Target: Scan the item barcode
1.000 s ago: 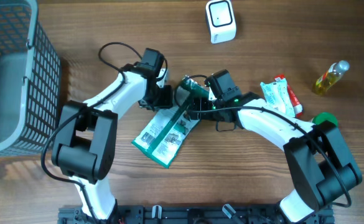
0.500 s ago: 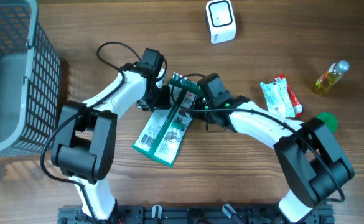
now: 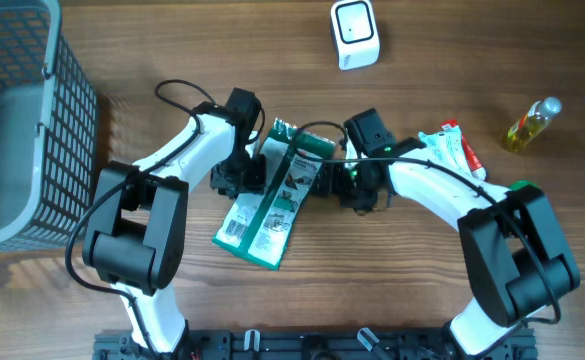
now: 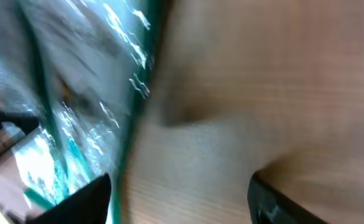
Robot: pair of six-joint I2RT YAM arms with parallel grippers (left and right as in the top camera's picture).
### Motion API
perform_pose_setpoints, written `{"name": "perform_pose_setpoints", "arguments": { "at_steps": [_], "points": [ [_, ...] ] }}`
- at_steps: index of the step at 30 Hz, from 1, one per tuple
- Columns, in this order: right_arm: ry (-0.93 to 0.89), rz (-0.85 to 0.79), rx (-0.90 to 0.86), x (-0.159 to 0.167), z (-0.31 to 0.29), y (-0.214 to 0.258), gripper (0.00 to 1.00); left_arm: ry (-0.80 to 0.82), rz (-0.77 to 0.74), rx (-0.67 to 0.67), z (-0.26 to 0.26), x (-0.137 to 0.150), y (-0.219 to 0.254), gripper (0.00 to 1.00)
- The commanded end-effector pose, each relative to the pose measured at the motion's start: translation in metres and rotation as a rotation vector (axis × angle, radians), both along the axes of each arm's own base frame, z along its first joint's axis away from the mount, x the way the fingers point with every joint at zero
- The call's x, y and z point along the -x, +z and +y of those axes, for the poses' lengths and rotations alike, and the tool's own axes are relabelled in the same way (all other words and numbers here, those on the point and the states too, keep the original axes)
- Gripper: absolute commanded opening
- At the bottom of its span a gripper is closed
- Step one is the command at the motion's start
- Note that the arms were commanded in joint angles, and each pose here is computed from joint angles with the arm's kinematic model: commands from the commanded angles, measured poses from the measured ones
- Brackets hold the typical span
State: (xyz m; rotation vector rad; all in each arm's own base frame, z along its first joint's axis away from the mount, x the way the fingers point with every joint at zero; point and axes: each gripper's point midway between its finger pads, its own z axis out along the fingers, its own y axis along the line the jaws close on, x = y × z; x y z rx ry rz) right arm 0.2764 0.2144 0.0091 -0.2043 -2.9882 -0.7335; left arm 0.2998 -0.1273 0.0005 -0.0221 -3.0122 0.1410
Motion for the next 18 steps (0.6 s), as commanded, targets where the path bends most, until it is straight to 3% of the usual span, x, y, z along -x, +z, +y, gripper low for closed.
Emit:
{"name": "perform_pose_setpoints", "arguments": {
  "at_steps": [1, 3, 6, 8, 12, 18],
  "points": [
    [0.065, 0.069, 0.000, 0.026, 0.005, -0.006, 0.71, -0.003, 0.068, -0.019, 0.005, 0.015, -0.010, 0.34],
    [0.076, 0.062, -0.004, 0.027, 0.009, -0.006, 0.71, 0.013, 0.118, 0.127, -0.021, 0.023, -0.005, 0.16],
    [0.077, 0.056, -0.006, 0.026, 0.010, -0.006, 0.72, 0.131, 0.184, 0.297, -0.053, 0.027, 0.007, 0.04],
    [0.078, 0.054, -0.007, 0.026, 0.010, -0.006, 0.72, 0.217, 0.149, 0.329, -0.064, 0.012, 0.007, 0.04],
    [0.097, 0.011, -0.025, 0.018, 0.014, -0.005, 0.72, 0.223, 0.032, 0.346, -0.070, -0.016, 0.004, 0.04],
    [0.094, -0.025, -0.001, 0.014, 0.009, -0.013, 0.74, 0.187, 0.007, 0.257, -0.065, -0.007, -0.011, 0.04]
  ]
}}
